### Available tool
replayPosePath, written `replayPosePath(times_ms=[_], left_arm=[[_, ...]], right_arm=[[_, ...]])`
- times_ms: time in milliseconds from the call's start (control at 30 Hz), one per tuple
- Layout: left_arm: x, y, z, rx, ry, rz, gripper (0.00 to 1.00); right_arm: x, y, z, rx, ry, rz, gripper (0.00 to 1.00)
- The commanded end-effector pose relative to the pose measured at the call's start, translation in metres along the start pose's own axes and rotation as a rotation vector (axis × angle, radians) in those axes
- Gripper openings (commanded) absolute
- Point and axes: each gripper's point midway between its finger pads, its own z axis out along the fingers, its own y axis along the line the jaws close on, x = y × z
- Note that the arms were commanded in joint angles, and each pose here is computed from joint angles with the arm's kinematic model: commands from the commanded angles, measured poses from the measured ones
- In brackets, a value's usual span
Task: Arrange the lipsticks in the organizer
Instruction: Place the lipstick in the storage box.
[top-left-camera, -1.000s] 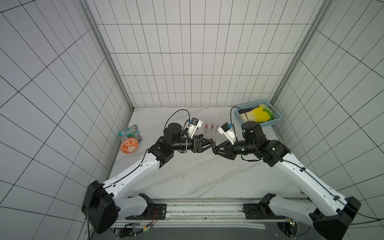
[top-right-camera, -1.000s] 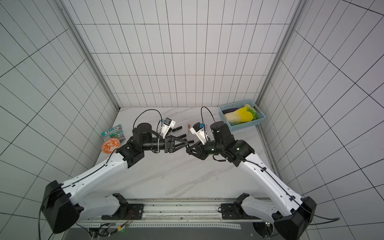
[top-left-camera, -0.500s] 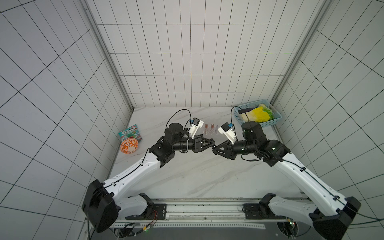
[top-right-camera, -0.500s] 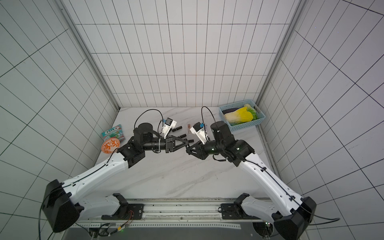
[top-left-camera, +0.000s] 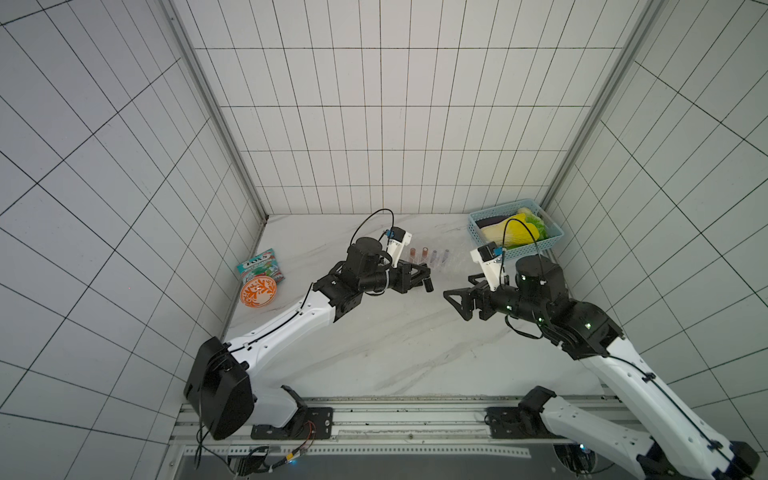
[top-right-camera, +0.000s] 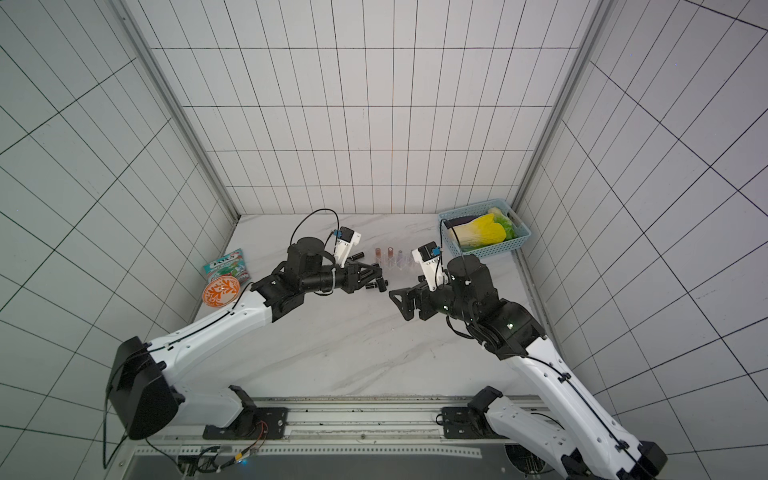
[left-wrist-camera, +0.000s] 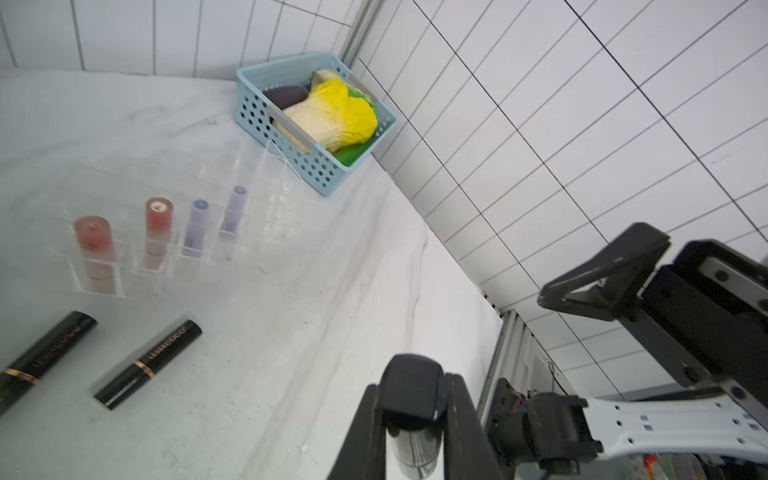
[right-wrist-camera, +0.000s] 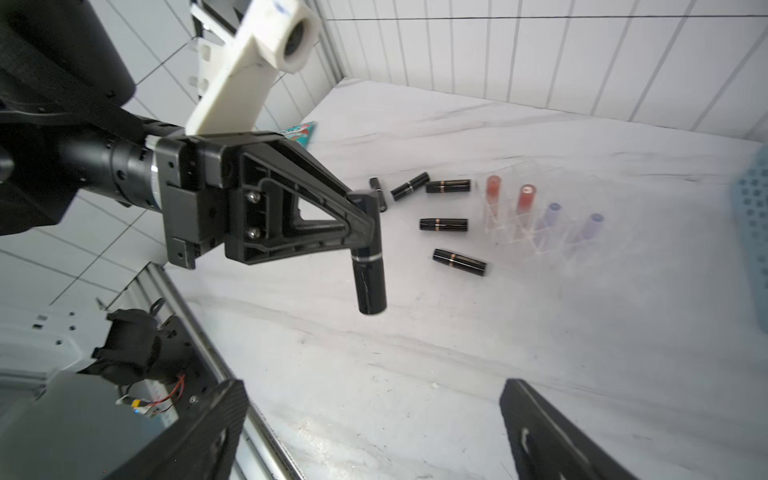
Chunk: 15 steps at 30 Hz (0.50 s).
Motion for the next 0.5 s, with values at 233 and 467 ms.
replayPosePath(times_ms=[233,467], left_arm=[[-0.055,0.063,0.084,-0.301,-0.168,0.298,0.1],[-0.06,0.081,0.143,-0.316,-0.179,0.368,0.09]], right_arm=[[0.025,-0.124,-0.028,0.563,-0.032,0.153,0.99],[0.036,-0.145,-0.016,0.549,-0.044,0.256,0.99]])
